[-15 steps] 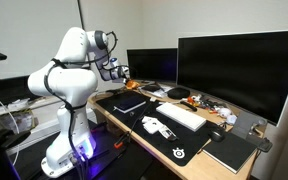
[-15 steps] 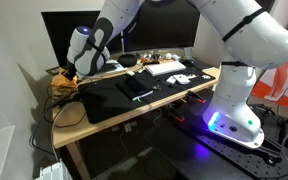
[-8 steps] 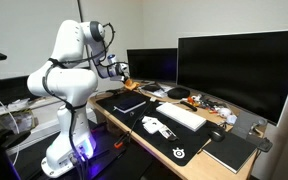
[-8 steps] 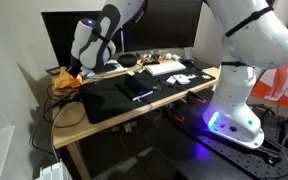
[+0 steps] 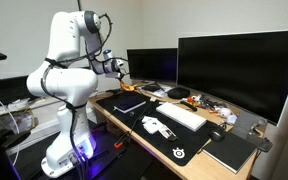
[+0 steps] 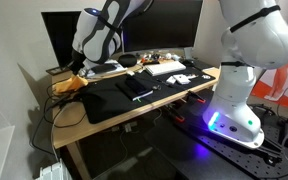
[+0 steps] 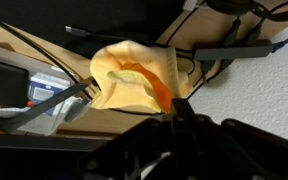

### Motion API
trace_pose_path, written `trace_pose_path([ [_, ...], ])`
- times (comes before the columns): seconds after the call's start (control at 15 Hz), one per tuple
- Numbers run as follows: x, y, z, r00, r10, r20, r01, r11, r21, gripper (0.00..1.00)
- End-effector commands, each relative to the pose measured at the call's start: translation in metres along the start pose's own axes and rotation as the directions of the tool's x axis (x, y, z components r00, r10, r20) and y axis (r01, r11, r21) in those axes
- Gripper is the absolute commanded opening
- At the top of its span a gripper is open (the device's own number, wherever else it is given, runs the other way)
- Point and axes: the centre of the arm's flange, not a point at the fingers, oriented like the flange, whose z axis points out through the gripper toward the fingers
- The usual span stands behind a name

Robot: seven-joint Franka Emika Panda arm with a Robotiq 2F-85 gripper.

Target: Pick up the orange cloth and place it on top of the black book

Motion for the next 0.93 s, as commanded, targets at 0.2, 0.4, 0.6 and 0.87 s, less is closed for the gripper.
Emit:
trace_pose_path([
  [0.2,-0.002,-0.016,-0.064,0.998,-0.038,-0.044,0.039,0.999,0.031,0.00],
  [0.4,0.007,-0.024,-0.086,0.996,-0.044,-0.074,0.048,0.998,0.043,0.00],
  [0.6,0.014,-0.033,-0.110,0.994,-0.045,-0.101,0.051,0.997,0.056,0.00],
  [0.87,0.017,-0.039,-0.136,0.991,-0.039,-0.128,0.048,0.996,0.070,0.00],
])
